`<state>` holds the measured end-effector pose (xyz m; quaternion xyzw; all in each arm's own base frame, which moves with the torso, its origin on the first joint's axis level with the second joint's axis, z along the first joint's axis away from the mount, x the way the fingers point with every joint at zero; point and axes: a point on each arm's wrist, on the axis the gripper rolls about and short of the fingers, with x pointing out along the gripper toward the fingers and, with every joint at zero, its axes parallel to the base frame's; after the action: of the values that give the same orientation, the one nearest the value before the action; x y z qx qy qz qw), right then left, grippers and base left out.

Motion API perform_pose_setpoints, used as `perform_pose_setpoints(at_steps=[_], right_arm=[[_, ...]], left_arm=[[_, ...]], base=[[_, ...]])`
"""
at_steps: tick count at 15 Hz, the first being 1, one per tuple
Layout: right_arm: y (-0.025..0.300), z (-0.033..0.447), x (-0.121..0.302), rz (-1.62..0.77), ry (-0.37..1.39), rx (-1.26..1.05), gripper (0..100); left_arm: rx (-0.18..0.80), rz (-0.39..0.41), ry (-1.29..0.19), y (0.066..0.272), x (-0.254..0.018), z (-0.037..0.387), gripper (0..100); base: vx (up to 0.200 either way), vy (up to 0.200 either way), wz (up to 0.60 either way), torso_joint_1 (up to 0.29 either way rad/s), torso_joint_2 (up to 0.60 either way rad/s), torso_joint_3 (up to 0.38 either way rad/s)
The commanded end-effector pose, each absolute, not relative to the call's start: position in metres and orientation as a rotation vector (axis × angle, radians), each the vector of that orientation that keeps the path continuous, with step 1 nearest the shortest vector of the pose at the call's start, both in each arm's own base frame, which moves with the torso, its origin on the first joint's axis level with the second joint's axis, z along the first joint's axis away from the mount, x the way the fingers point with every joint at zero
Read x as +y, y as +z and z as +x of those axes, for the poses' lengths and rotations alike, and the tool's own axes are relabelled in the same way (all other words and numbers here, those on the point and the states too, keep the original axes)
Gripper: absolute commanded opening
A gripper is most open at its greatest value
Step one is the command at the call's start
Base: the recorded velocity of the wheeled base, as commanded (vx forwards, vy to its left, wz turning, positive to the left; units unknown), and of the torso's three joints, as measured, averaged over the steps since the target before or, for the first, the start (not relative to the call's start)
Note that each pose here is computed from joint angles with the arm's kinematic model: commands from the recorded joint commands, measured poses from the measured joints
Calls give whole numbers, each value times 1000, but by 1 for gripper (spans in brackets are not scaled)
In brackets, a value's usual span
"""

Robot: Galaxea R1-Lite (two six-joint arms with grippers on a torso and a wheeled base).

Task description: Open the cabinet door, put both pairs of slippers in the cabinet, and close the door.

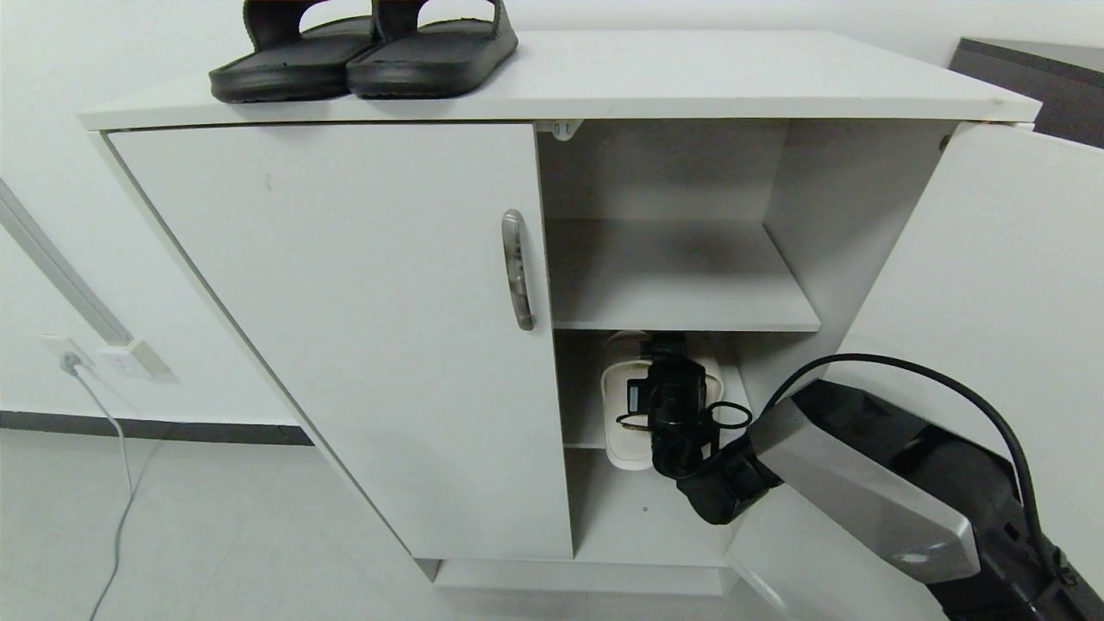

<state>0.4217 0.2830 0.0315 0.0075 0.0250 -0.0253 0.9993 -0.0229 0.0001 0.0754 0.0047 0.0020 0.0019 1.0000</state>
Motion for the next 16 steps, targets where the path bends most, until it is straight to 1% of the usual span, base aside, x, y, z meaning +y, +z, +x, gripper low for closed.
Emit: perform_pose_setpoints(at_steps=[1, 5, 14, 15, 16], right_arm=[[27, 436, 286, 21, -63, 43, 0], [29, 449, 289, 19, -69, 43, 0], [27, 453, 284, 14, -73, 47, 0], [28, 453, 284, 12, -73, 46, 100], [28, 452, 284, 11, -73, 47, 100]], left_arm=[[6, 9, 5, 75, 0, -23, 0], [6, 9, 3, 75, 0, -23, 0], [6, 9, 5, 75, 0, -23, 0], [6, 9, 5, 75, 0, -23, 0], [6, 9, 5, 75, 0, -23, 0]], base=[[0, 0, 0, 0, 0, 0], [0, 0, 0, 0, 0, 0], [0, 0, 0, 0, 0, 0], [0, 0, 0, 0, 0, 0], [0, 0, 0, 0, 0, 0]])
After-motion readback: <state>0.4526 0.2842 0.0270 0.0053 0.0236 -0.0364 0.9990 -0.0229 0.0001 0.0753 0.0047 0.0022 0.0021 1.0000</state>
